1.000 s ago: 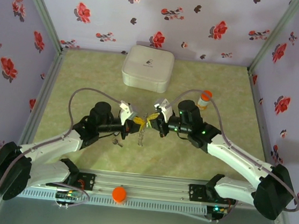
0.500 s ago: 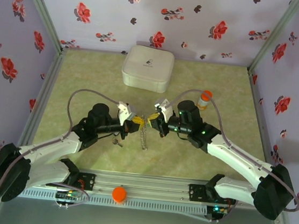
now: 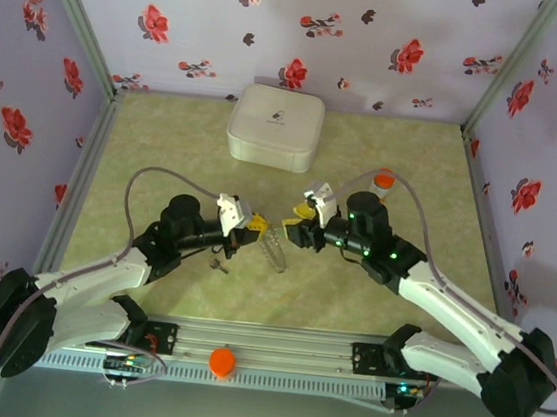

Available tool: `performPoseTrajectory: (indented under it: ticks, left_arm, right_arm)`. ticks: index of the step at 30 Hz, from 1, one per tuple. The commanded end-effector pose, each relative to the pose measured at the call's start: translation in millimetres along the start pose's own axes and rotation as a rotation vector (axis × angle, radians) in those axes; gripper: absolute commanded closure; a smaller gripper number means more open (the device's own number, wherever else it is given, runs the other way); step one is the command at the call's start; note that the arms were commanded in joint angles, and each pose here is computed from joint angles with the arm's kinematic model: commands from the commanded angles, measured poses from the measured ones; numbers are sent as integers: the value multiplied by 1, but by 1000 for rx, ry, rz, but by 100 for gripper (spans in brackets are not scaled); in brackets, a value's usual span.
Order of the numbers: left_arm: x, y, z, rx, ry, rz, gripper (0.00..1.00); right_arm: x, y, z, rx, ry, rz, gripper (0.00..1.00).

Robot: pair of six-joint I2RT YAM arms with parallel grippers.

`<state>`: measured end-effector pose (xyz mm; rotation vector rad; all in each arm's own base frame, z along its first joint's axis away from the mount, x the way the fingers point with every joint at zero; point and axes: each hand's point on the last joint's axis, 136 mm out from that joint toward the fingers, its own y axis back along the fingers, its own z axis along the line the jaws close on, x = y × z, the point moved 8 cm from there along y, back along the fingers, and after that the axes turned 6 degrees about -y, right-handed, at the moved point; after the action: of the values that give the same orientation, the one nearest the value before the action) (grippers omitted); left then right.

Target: Put the keys on the keyring

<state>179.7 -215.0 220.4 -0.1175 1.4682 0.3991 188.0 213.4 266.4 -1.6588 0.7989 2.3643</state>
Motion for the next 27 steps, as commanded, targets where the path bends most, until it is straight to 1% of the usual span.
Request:
performPoseTrajectory:
  ticks: [1,4,5,8,13,20,27]
  left_arm:
    - [-9,1,-1,-16,-129,-113,100]
    - [-3,-1,-8,42,-197,-141,100]
    - [-1,-1,-11,70,-222,-157,100]
    - [3,-3,-14,99,-235,-180,100]
    - [6,-6,-17,153,-225,-189,100]
    - [6,-8,-20,208,-189,-185,100]
    - [3,-7,-21,218,-186,-194,100]
  right_arm:
    - [8,6,1,-18,161,-42,53]
    - [21,2,10,-122,281,-19,57]
    - [22,1,12,-134,296,-11,58]
    - [20,-1,15,-152,316,-4,61]
    - [27,-4,17,-191,334,8,69]
    - [35,-15,14,-210,365,42,71]
    - [35,-24,16,-275,350,48,76]
